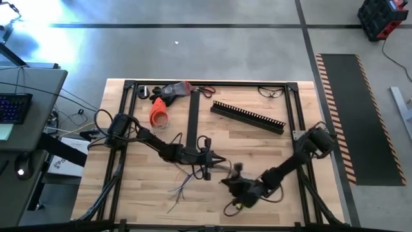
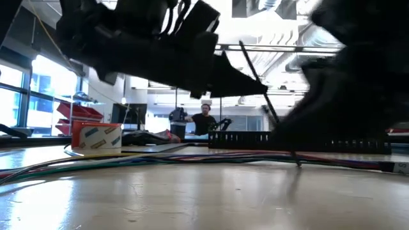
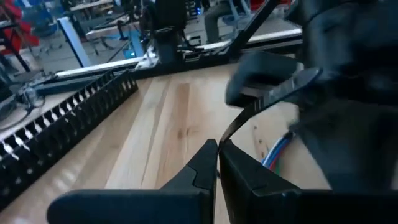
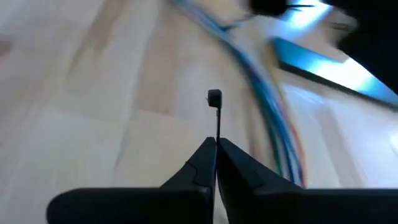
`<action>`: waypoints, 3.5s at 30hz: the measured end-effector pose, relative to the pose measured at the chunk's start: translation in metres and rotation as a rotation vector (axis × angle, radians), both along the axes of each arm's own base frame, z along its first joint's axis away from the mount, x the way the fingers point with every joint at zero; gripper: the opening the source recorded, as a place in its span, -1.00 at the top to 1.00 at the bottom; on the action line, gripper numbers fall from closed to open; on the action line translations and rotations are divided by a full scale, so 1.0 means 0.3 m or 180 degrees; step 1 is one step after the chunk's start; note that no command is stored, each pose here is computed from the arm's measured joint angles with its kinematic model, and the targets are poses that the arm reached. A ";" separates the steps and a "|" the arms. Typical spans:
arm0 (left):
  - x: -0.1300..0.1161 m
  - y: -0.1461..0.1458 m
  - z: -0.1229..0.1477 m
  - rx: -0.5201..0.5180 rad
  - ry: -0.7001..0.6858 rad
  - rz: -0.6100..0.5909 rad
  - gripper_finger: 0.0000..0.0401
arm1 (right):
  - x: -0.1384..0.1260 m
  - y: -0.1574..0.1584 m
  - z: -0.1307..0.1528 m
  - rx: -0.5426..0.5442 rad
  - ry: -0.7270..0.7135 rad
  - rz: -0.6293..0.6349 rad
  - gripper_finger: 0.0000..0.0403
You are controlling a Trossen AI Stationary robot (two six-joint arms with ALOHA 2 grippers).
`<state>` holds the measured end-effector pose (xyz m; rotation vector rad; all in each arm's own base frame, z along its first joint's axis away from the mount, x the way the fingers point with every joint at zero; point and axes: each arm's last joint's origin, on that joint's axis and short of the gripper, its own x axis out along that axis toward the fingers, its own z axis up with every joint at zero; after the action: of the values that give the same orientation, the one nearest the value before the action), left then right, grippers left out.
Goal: Ziptie cables
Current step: Wrap the black zip tie on the cables
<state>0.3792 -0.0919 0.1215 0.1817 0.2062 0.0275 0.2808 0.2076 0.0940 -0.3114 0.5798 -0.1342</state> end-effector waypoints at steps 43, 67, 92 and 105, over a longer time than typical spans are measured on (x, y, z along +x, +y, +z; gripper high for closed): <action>0.105 0.037 0.004 -0.0136 -0.0263 -0.0581 1.00 | -0.145 -0.017 -0.051 0.0988 -0.0862 -0.0451 1.00; 0.113 0.095 -0.012 -0.0320 -0.0095 -0.0416 0.67 | -0.157 0.001 -0.046 0.0941 -0.0878 -0.0361 1.00; 0.146 -0.025 -0.133 -0.0266 -0.0066 -0.0897 0.32 | -0.209 -0.035 -0.029 0.1321 -0.1453 -0.0560 1.00; 0.143 -0.010 -0.117 -0.0131 0.0167 -0.1063 0.30 | -0.217 -0.042 -0.055 0.1293 -0.1271 -0.0581 1.00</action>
<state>0.4220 -0.0950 0.0865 0.1740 0.2263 -0.3136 0.2156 0.1950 0.0774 0.1639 0.2274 -0.2434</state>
